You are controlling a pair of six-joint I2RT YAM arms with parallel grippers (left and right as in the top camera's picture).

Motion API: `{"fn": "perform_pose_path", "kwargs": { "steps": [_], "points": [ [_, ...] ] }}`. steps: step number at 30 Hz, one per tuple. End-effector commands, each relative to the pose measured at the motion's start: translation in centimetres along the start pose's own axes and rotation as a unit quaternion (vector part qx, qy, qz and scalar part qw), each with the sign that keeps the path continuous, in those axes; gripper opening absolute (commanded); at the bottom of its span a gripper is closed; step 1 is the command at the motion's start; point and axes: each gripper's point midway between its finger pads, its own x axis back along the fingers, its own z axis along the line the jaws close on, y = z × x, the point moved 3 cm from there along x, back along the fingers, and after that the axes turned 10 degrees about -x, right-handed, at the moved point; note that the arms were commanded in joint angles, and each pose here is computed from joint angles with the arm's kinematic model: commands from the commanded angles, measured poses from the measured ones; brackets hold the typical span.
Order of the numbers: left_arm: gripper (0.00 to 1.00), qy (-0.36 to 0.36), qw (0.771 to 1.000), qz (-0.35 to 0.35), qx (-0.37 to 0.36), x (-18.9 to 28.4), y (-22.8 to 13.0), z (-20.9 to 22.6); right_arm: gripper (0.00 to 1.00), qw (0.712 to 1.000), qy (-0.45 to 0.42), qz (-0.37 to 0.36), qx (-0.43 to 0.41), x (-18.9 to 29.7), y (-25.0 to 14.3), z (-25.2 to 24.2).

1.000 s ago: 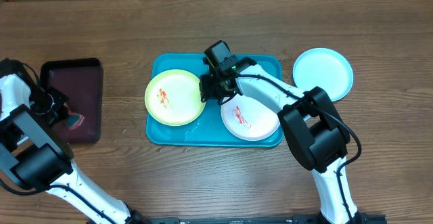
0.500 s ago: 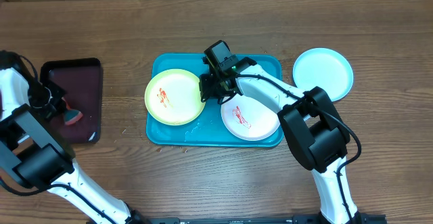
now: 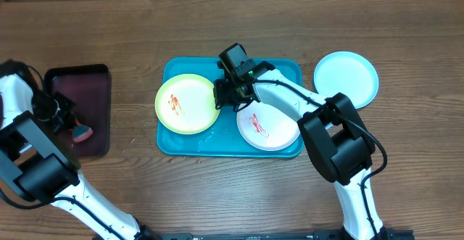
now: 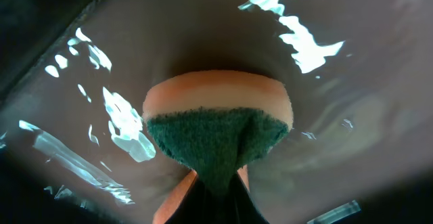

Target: Clean dirty plates on tray and stack at the side

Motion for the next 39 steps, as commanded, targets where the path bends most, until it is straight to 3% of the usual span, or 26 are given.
{"fn": "perform_pose_path", "kwargs": {
  "steps": [1, 7, 13, 17, 22, 29, 39],
  "points": [
    [0.04, -0.062, 0.996, -0.054, -0.018, 5.2, 1.6, -2.1, 0.04, 1.0, -0.028, 0.007, -0.007, -1.2, -0.7, -1.6],
    [0.04, -0.104, 0.991, -0.079, -0.037, 8.5, 1.3, -3.4, 0.04, 1.0, -0.028, 0.007, -0.007, -1.2, -0.7, -1.6],
    [0.04, -0.009, 0.997, -0.063, -0.046, 6.3, 0.8, -1.0, 0.04, 1.0, -0.027, 0.005, -0.006, -1.2, -0.6, -1.5],
    [0.04, 0.001, 0.998, -0.038, -0.047, 5.3, -0.2, -0.7, 0.04, 1.0, -0.026, 0.005, -0.006, -1.2, -0.6, -1.5],
    [0.04, -0.052, 0.992, -0.054, -0.098, 8.2, -0.7, -2.3, 0.04, 0.999, -0.035, 0.006, -0.008, -1.2, -0.7, -1.9],
    [0.04, -0.105, 0.969, -0.161, -0.152, 15.3, -1.2, -4.9, 0.04, 0.998, -0.065, -0.019, -0.009, -1.0, 0.0, -2.6],
    [0.04, -0.107, 0.966, -0.13, -0.194, 13.7, -3.0, -7.8, 0.04, 0.983, -0.159, -0.085, -0.022, 3.0, 1.1, -3.6]
  ]
}}
